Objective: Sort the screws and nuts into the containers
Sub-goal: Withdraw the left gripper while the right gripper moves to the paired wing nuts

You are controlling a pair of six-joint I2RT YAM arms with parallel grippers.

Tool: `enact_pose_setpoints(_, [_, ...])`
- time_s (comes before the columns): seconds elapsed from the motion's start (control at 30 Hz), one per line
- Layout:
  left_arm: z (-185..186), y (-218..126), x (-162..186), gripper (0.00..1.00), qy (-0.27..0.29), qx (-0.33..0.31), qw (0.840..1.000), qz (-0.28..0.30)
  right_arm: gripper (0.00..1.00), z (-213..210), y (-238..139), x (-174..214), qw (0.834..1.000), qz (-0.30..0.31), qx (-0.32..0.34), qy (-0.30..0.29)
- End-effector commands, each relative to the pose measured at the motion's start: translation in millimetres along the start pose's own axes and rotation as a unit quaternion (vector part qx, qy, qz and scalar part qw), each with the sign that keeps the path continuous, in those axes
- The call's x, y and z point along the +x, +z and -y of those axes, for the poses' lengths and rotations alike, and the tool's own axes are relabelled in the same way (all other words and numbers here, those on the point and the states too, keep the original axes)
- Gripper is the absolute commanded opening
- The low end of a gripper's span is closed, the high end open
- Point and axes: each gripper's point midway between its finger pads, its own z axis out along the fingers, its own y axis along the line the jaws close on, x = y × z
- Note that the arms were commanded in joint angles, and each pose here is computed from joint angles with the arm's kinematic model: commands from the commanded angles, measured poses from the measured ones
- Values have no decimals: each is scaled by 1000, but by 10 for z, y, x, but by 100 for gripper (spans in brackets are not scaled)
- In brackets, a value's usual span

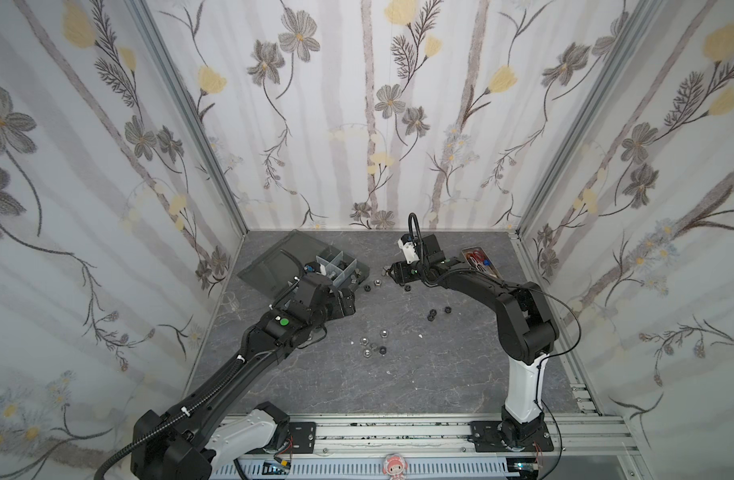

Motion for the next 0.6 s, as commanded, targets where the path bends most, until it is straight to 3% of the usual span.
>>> enact_pose_setpoints(0.0, [-34,-74,88,100,-12,1,1000,-5,74,24,145,-59,1000,-3,-24,-14])
enact_pose_setpoints(0.3, [-117,-127,163,100,-8,-12,1000,-9,73,268,603,53,998,-27,-52,14])
enact_pose_setpoints(0.57, [-122,-145,175,100,-7,-12,1000,-11,71,282,792,105,996,-35,-84,17])
